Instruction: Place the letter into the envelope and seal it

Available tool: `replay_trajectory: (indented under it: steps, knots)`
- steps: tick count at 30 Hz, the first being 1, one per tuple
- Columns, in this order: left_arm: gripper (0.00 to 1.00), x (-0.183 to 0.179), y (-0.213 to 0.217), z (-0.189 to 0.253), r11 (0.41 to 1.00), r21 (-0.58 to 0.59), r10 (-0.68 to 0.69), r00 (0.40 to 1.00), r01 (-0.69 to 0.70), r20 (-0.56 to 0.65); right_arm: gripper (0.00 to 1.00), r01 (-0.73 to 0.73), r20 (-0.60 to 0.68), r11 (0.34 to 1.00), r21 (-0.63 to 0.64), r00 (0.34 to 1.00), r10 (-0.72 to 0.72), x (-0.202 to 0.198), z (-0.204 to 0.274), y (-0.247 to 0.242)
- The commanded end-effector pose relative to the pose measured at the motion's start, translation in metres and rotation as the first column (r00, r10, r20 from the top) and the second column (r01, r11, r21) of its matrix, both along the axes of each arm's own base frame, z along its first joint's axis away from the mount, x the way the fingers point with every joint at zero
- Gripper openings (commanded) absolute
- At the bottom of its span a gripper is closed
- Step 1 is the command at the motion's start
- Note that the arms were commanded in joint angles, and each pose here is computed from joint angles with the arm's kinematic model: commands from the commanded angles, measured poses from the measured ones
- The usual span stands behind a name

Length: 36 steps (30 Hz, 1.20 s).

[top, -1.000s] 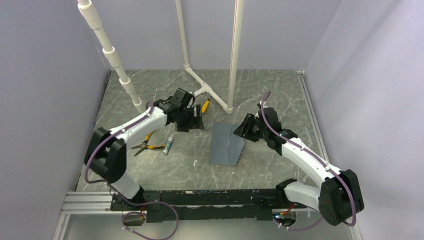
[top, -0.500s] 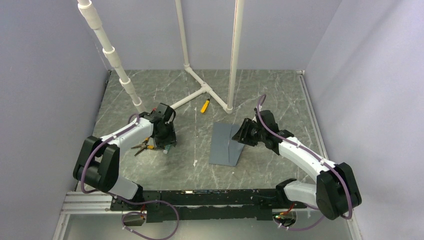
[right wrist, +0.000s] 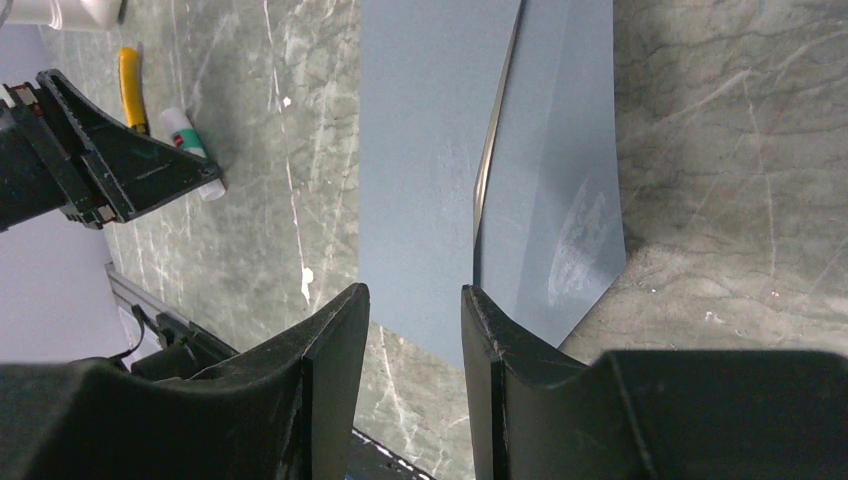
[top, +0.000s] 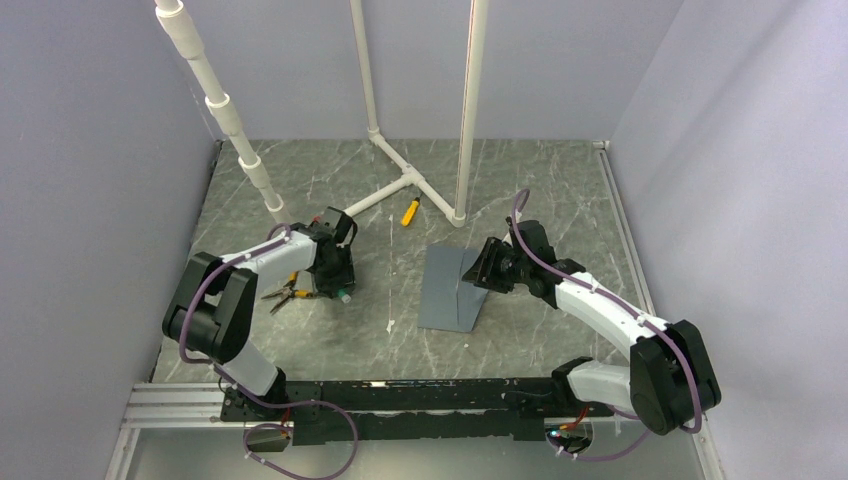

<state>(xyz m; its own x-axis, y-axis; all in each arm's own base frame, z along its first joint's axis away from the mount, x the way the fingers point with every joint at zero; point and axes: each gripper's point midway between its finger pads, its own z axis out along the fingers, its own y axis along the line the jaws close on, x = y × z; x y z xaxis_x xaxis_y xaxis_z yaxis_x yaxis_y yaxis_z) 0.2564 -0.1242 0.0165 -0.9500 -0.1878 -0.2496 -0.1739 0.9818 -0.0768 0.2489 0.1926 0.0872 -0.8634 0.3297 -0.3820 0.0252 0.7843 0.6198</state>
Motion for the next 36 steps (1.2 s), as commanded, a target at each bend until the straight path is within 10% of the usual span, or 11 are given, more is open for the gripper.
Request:
replay_trajectory:
  steps: [1,5,9,13,18,25,36]
  knots:
    - [0.46,0.003,-0.004,-0.007,0.999,0.031,-0.026,1.000,0.026,-0.004,0.42,-0.023,0.050,0.999,0.043,0.999,0.021,0.009,0.013,0.009]
    - [0.35,0.002,-0.002,-0.013,0.996,0.085,0.010,1.000,-0.008,-0.017,0.43,-0.042,0.064,0.998,0.056,0.997,0.038,0.006,0.017,0.012]
    - [0.03,0.005,-0.012,-0.008,0.995,0.096,-0.012,1.000,0.012,0.005,0.45,-0.068,0.095,0.995,0.070,0.994,0.061,0.002,0.025,0.013]
    - [0.02,0.008,-0.063,0.022,0.969,-0.043,-0.239,0.965,0.245,0.111,0.54,-0.110,0.116,0.990,0.093,0.988,0.099,-0.001,0.033,0.018]
    - [0.03,-0.008,-0.147,0.090,0.722,-0.264,-0.522,0.754,0.640,0.398,0.68,-0.281,0.177,0.941,0.189,0.952,0.249,-0.008,0.064,0.048]
    - [0.02,-0.048,-0.191,0.165,0.319,-0.329,-0.557,0.457,0.889,0.694,0.80,-0.458,0.313,0.840,0.291,0.875,0.369,-0.028,0.120,0.077]
    - [0.02,-0.076,-0.196,0.188,0.105,-0.346,-0.600,0.337,0.932,0.725,0.67,-0.481,0.333,0.813,0.327,0.864,0.378,-0.032,0.142,0.086]
